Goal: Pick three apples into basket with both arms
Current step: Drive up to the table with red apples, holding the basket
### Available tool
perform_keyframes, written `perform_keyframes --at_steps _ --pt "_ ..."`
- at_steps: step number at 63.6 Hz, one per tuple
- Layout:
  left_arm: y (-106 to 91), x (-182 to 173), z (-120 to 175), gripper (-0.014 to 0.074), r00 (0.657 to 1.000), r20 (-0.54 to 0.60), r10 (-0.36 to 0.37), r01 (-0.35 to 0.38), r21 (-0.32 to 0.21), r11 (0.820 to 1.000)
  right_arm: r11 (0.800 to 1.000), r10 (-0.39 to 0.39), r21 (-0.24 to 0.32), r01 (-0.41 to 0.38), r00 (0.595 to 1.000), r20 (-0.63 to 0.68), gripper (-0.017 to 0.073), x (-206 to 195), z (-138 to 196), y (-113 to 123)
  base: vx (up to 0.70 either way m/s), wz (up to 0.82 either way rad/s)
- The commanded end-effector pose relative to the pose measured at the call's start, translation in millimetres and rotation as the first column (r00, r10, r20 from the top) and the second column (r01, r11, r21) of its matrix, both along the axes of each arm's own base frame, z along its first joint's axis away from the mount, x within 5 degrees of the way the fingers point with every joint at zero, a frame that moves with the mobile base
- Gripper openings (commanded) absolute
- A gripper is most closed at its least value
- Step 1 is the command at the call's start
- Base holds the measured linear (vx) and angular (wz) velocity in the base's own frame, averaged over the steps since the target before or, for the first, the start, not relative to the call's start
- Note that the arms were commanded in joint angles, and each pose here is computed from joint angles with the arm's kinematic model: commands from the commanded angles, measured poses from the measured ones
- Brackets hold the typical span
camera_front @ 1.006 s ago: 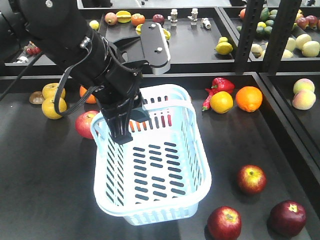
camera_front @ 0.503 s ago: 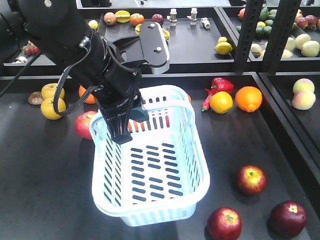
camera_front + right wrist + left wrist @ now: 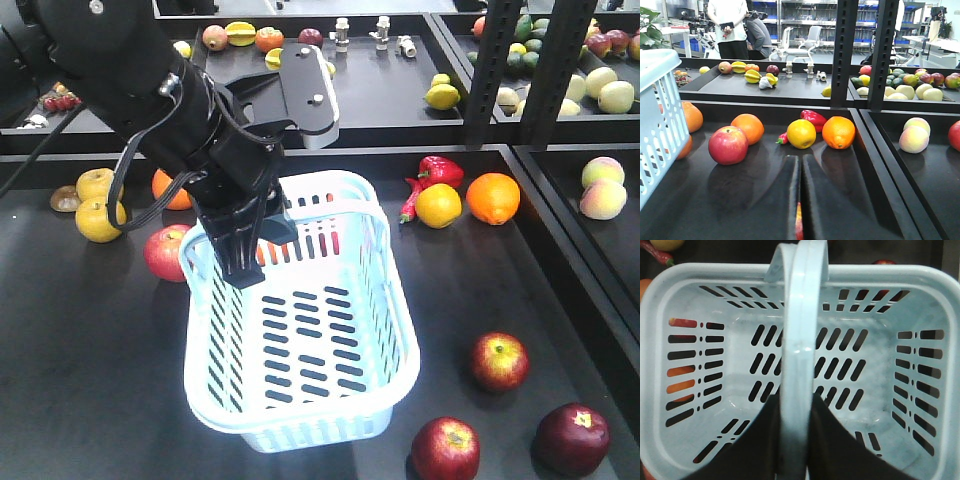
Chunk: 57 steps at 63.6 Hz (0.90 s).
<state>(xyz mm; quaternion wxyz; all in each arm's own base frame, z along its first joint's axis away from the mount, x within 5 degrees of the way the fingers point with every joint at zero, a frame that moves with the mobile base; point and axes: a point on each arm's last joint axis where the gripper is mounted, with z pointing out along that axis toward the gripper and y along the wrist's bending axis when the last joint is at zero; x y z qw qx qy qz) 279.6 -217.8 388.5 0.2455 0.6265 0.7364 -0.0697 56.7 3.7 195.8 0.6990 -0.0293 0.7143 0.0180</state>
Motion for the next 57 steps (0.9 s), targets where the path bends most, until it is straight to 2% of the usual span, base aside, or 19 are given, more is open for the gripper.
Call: perform_keyframes --at_steps 1,57 --pt "4.8 -11.0 27.8 -0.0006 0.997 0.070 0.011 -0.005 -0.086 0.996 1.000 0.001 0.000 -0.001 0.997 0.081 -0.0009 -0.8 5.8 0.1 0.00 0.00" --pt "4.8 -11.0 27.8 -0.0006 0.997 0.070 0.011 -0.005 -0.086 0.996 1.000 0.001 0.000 -0.001 0.997 0.081 -0.0009 -0.8 5.8 0.1 0.00 0.00"
